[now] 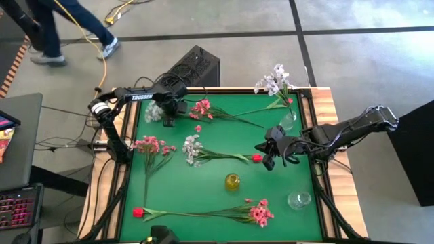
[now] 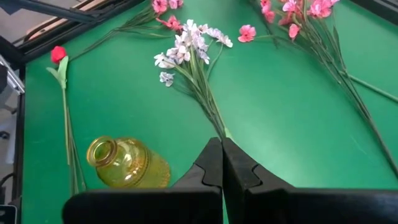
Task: Sort flowers into vase by color
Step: Put the top left white flowers into the top transparent vase
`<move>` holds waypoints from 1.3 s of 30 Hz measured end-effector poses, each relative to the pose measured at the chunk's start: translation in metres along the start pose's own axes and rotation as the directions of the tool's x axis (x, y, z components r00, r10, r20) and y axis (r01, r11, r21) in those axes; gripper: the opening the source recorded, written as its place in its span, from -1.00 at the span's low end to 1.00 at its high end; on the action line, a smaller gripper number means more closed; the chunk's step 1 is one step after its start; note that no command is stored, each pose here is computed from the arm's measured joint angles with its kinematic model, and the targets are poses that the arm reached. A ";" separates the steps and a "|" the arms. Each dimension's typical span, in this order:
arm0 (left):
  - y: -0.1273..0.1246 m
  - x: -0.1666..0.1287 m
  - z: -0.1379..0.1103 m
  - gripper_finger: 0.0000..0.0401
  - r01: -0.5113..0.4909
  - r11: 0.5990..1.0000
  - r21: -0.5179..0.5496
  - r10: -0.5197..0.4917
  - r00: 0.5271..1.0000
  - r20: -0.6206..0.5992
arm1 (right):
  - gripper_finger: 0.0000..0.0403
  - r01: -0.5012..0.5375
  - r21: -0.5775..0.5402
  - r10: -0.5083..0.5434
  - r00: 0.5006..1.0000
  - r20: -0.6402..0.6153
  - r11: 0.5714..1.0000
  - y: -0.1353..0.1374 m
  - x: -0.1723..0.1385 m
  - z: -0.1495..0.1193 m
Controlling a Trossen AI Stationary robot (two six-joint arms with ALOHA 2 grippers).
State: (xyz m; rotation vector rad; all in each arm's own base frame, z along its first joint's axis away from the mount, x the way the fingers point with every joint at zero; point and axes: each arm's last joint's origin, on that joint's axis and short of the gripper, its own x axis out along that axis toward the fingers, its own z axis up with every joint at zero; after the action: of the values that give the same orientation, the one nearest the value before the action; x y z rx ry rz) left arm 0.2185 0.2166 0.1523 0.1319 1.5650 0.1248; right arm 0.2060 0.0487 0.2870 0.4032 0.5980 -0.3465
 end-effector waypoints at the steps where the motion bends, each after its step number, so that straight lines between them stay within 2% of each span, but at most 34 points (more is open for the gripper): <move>1: -0.001 -0.001 0.000 -0.96 0.010 1.000 -0.007 -0.010 1.000 -0.012 | -0.90 0.000 0.000 0.000 1.000 0.000 1.000 0.000 0.000 0.000; 9: -0.015 -0.032 0.009 -0.96 0.123 0.992 -0.032 -0.127 0.982 -0.140 | -0.87 -0.016 -0.009 0.016 1.000 0.015 1.000 0.002 -0.003 0.005; 17: -0.039 -0.070 0.033 -0.99 0.185 0.976 -0.118 -0.202 0.967 -0.153 | -0.86 -0.051 -0.138 0.062 0.995 0.074 0.989 0.011 -0.018 0.026; 23: -0.063 -0.105 0.031 -0.99 0.098 0.983 -0.155 -0.123 0.979 -0.162 | -0.86 -0.059 -0.266 0.089 0.990 0.106 0.962 0.015 -0.027 0.037; 26: -0.076 -0.129 0.025 -0.99 0.078 0.982 -0.171 -0.096 0.990 -0.100 | -0.86 -0.054 -0.338 0.099 0.988 0.119 0.940 0.016 -0.030 0.041; 30: -0.097 -0.161 0.014 -0.99 0.124 0.974 -0.188 -0.116 0.992 0.054 | -0.86 -0.037 -0.466 0.126 0.979 0.162 0.884 0.020 -0.032 0.047; 34: -0.113 -0.189 0.006 -0.99 0.225 0.936 -0.272 -0.154 0.954 0.258 | -0.86 0.022 -0.618 0.175 0.951 0.255 0.786 0.025 -0.033 0.057; 36: -0.117 -0.202 0.002 -0.99 0.295 0.887 -0.356 -0.160 0.918 0.363 | -0.86 0.073 -0.677 0.194 0.930 0.311 0.733 0.028 -0.031 0.064; 39: -0.120 -0.216 0.000 -0.99 0.412 0.770 -0.487 -0.151 0.860 0.488 | -0.86 0.168 -0.751 0.204 0.904 0.376 0.639 0.032 -0.026 0.072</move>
State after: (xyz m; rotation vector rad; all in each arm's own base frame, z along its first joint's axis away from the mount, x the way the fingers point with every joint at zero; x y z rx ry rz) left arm 0.2173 0.0625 0.3463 -0.5418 1.0306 0.3041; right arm 0.2335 0.0486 0.3651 -0.5130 0.2504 -0.1178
